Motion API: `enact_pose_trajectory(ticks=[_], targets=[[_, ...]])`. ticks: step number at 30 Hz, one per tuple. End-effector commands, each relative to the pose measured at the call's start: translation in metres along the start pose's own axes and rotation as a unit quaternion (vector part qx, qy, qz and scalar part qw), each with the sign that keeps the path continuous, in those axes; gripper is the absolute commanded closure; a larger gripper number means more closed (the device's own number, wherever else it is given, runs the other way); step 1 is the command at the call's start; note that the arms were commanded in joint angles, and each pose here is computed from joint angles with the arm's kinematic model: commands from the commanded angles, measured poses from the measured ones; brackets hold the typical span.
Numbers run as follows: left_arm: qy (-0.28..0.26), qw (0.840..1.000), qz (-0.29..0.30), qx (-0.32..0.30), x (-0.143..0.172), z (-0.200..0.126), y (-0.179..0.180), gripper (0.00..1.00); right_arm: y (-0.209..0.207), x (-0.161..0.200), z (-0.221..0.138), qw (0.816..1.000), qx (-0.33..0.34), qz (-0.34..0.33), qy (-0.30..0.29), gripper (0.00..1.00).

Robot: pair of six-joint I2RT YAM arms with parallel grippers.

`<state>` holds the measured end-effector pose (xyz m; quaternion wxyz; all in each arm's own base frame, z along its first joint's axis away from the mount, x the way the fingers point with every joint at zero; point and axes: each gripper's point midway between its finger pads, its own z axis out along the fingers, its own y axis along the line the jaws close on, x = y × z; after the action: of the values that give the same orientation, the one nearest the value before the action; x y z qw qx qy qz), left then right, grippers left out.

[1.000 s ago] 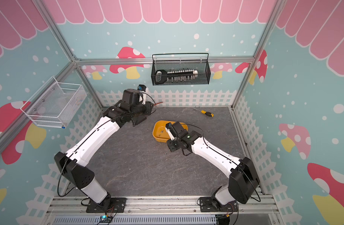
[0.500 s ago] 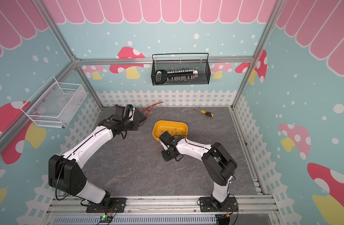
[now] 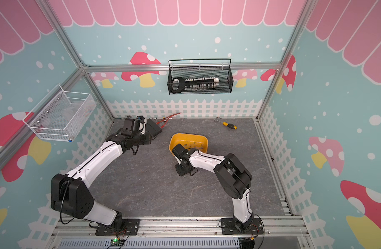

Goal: Put the screws on the desktop into the storage box
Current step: Pick up the screw from the center of the board.

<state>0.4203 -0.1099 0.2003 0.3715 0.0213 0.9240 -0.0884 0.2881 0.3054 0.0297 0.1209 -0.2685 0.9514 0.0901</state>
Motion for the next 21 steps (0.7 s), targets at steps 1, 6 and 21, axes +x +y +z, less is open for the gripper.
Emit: enact_pose_trajectory(ticks=[1,6,21], targets=[[-0.014,1.0,-0.006,0.006,-0.006,-0.006,0.0,0.61,-0.005,0.002,0.003,1.0,0.021,0.004,0.012,0.62],[-0.013,1.0,-0.005,0.006,-0.005,-0.005,0.0,0.62,-0.009,0.001,0.005,0.999,0.032,0.011,0.011,0.63],[-0.009,1.0,-0.003,0.003,-0.003,-0.003,0.001,0.61,-0.011,0.002,0.016,0.999,0.039,0.007,0.02,0.68]])
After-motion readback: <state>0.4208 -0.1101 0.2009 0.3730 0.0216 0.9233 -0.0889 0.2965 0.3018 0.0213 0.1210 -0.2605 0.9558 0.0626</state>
